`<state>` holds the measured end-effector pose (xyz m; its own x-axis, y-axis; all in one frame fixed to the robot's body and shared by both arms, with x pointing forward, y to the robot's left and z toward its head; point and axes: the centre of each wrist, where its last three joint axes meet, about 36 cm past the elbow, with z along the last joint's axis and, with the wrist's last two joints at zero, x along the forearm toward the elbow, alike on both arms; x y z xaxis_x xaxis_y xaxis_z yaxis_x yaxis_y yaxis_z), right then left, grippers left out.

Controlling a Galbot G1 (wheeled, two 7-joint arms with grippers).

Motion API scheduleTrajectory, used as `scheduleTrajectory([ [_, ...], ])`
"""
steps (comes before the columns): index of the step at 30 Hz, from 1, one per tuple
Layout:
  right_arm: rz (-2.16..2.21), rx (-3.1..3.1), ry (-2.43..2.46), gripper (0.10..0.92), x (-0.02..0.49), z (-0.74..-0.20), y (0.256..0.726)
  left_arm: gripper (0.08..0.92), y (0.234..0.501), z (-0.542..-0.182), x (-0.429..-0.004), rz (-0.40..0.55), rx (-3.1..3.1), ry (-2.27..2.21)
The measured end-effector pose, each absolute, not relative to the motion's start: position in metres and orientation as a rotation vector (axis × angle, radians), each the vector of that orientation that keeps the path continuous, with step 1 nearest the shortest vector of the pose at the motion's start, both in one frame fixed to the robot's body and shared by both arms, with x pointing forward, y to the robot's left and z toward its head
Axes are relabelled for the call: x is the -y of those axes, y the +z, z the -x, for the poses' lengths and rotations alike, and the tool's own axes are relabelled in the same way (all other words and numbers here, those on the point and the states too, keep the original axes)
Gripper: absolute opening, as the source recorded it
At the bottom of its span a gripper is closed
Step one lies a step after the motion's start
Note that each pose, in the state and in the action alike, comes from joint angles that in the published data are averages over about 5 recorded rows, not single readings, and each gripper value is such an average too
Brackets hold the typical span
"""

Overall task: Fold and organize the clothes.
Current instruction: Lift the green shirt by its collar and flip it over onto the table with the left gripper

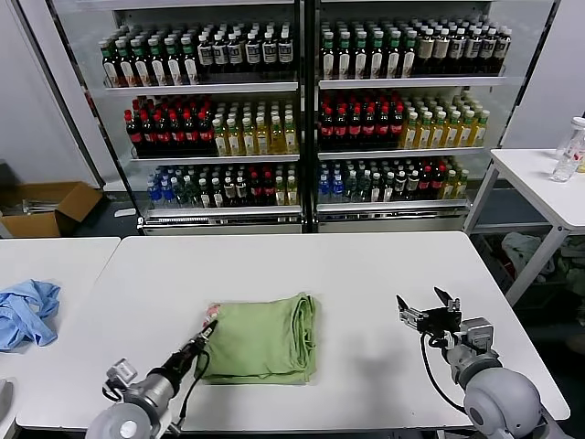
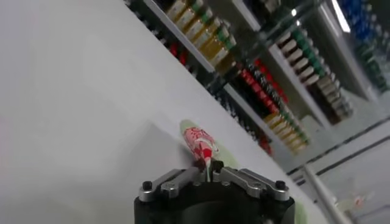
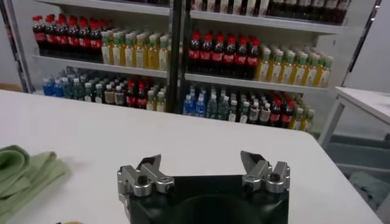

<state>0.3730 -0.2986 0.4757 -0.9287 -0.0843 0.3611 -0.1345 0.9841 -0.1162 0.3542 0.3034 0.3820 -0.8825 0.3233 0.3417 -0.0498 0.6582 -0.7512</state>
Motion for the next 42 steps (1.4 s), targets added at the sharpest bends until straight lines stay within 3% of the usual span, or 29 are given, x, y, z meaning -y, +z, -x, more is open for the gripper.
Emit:
scheduleTrajectory([
  [9, -0.153, 2.78, 0.187, 0.823, 0.301, -0.375, 0.479, 0.102, 0.406, -0.349, -0.383, 0.12, 2.466, 1.238],
  [15, -0.162, 2.789, 0.172, 0.823, 0.297, -0.375, 0.479, 0.102, 0.452, -0.347, -0.453, 0.033, 2.609, 1.135],
  [19, -0.169, 2.796, 0.158, 0.823, 0.292, -0.375, 0.481, 0.102, 0.486, -0.347, -0.463, 0.037, 2.706, 1.01],
  [24, -0.181, 2.804, 0.149, 0.823, 0.289, -0.373, 0.483, 0.102, 0.502, -0.352, -0.43, 0.073, 2.79, 0.816],
  [32, -0.173, 2.827, 0.138, 0.823, 0.291, -0.375, 0.488, 0.102, 0.477, -0.363, -0.332, 0.175, 2.796, 0.636],
  [42, -0.182, 2.835, 0.125, 0.823, 0.296, -0.383, 0.489, 0.102, 0.445, -0.379, -0.214, 0.329, 2.663, 0.827],
])
